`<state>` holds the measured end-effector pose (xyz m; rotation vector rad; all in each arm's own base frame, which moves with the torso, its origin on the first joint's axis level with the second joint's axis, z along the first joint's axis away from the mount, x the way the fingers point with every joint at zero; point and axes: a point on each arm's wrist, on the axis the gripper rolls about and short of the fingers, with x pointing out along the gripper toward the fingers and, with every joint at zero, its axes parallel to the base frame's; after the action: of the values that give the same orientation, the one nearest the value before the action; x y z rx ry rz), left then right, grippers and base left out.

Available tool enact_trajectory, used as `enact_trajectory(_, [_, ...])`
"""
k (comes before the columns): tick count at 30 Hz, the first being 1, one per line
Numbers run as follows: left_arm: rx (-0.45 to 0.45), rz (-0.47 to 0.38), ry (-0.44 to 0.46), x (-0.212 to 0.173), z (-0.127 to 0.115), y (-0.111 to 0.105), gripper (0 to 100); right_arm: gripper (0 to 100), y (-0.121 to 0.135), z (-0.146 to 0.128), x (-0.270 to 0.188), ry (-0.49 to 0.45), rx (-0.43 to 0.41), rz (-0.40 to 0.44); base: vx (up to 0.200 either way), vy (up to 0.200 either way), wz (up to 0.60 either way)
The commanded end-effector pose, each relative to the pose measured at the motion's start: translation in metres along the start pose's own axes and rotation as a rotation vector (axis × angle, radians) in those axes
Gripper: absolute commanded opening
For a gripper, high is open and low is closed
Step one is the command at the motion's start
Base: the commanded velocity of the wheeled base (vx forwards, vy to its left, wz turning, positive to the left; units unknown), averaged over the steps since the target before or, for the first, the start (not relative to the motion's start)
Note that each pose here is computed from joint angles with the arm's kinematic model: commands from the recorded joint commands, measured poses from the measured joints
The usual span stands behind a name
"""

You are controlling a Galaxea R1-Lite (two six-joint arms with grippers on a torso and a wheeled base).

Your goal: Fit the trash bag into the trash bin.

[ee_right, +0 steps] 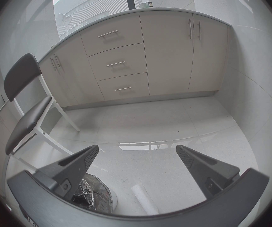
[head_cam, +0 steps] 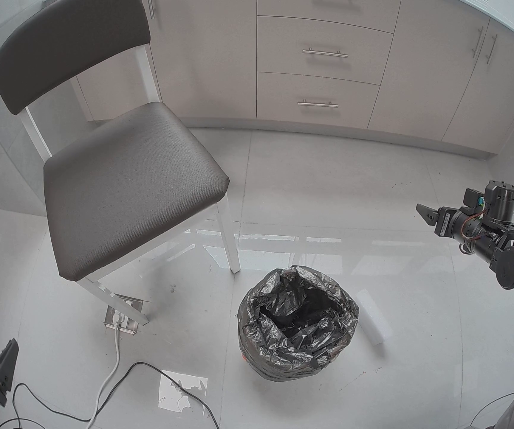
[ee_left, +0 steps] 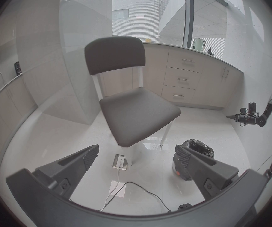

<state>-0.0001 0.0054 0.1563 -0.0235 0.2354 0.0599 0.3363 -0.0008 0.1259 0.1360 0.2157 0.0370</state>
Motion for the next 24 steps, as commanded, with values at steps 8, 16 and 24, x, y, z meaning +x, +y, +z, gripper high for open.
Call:
enact_trajectory(8, [-0.040,0.064,-0.161,-0.004,-0.062,0.005,100,100,-0.003,0.001,0.008,-0.011,-0.002,0.000,0.000,0.000,0.00])
enact_trajectory(16, [-0.047,0.118,-0.184,0.003,-0.072,0.005,100,100,-0.005,-0.004,0.017,0.002,0.000,-0.002,0.000,0.000,0.00])
enact_trajectory(24, [-0.049,0.122,-0.202,0.004,-0.072,0.005,100,100,-0.013,-0.002,0.034,-0.015,0.001,-0.007,0.000,0.000,0.00])
